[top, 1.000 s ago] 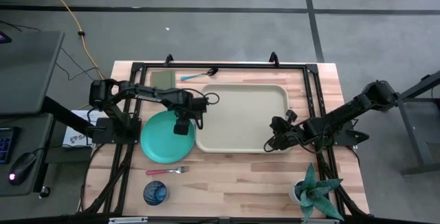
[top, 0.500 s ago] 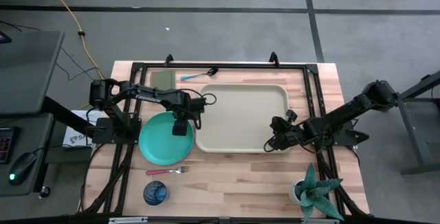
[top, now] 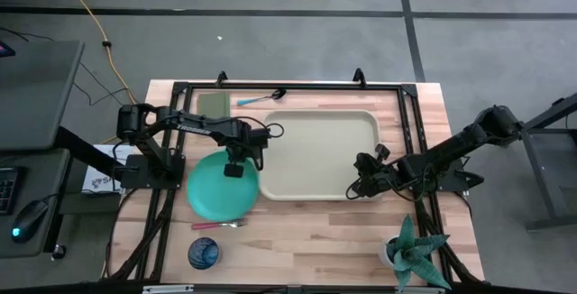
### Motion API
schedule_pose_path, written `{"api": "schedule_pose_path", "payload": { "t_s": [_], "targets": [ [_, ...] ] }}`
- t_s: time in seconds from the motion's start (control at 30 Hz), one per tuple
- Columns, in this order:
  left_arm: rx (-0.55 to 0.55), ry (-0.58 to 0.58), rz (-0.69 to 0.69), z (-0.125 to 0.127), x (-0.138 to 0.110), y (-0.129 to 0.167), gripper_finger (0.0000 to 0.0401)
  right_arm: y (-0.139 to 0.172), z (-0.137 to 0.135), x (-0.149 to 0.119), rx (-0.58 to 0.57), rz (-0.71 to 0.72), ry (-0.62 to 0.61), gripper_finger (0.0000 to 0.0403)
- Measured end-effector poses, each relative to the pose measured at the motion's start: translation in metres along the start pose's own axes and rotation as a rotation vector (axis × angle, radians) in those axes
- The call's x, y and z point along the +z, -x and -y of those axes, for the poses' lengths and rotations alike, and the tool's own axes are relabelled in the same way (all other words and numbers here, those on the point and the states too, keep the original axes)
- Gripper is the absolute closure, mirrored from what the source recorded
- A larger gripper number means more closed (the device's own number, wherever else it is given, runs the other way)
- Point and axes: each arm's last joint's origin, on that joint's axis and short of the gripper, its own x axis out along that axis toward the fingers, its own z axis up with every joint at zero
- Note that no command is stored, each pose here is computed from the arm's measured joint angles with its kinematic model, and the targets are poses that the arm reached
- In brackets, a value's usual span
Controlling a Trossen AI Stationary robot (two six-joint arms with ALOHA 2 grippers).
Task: Pick and place plate/cup/fork/spoon on tray
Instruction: Put the green plate to the middle of the gray serving tray
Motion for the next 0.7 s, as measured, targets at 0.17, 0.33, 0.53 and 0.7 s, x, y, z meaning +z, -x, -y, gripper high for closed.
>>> {"api": "schedule_pose_path", "payload": {
  "t_s": [0.17,0.33,0.53,0.7],
  "targets": [
    [0.022,0.028,0.034,-0.001,0.000,0.006,0.0390,0.000,0.000,0.000,0.000,0.000,0.000,0.0403],
    [0.038,0.063,0.081,-0.004,-0.003,0.035,0.0398,0.000,0.000,0.000,0.000,0.001,-0.001,0.0403],
    [0.052,0.094,0.225,-0.006,-0.008,0.094,0.0401,0.000,-0.001,0.001,0.011,0.011,0.004,0.0403],
    [0.123,0.152,0.424,-0.015,-0.003,0.146,0.0401,0.009,-0.003,0.012,0.079,0.107,0.015,0.0403]
  ]
}}
